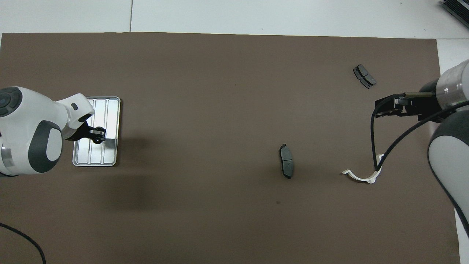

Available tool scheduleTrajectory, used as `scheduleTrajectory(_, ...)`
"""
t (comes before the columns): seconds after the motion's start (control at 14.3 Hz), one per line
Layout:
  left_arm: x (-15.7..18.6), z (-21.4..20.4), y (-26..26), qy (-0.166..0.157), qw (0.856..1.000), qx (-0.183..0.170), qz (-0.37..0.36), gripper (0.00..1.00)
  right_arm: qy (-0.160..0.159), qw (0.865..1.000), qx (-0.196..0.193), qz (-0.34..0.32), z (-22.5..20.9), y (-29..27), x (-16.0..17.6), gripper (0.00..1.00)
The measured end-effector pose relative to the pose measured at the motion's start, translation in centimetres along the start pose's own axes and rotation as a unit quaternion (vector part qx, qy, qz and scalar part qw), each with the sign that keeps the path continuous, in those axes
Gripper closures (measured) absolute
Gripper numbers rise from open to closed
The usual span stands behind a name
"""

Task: Place bearing gear from tray to pile
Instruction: 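Carry the gear with the left gripper to mid-table and release it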

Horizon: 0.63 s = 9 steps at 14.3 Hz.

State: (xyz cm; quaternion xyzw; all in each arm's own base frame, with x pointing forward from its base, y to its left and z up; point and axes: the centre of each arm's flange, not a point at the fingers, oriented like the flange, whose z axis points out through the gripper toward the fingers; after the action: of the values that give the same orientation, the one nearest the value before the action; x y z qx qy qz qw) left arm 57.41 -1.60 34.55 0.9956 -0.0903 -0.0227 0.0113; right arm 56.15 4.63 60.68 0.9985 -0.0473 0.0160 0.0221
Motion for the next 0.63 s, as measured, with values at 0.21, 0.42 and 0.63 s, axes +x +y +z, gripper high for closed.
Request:
scheduleTrajectory(0.21, 2.3, -1.6, 5.7, 0.011, 1.0, 0.001, -0.017, 0.64, 0.0, 1.0, 0.0, 0.0, 0.0, 0.0, 0.0, 0.0)
scheduleTrajectory(0.42, 2.5, -0.9, 14.6, 0.008, 0.999, 0.001, -0.041, 0.64, 0.0, 1.0, 0.0, 0.0, 0.0, 0.0, 0.0, 0.0)
scheduleTrajectory(0.63, 1.4, 0.0, 24.1, 0.018, 0.998, -0.006, -0.057, 0.64, 0.0, 1.0, 0.0, 0.0, 0.0, 0.0, 0.0, 0.0)
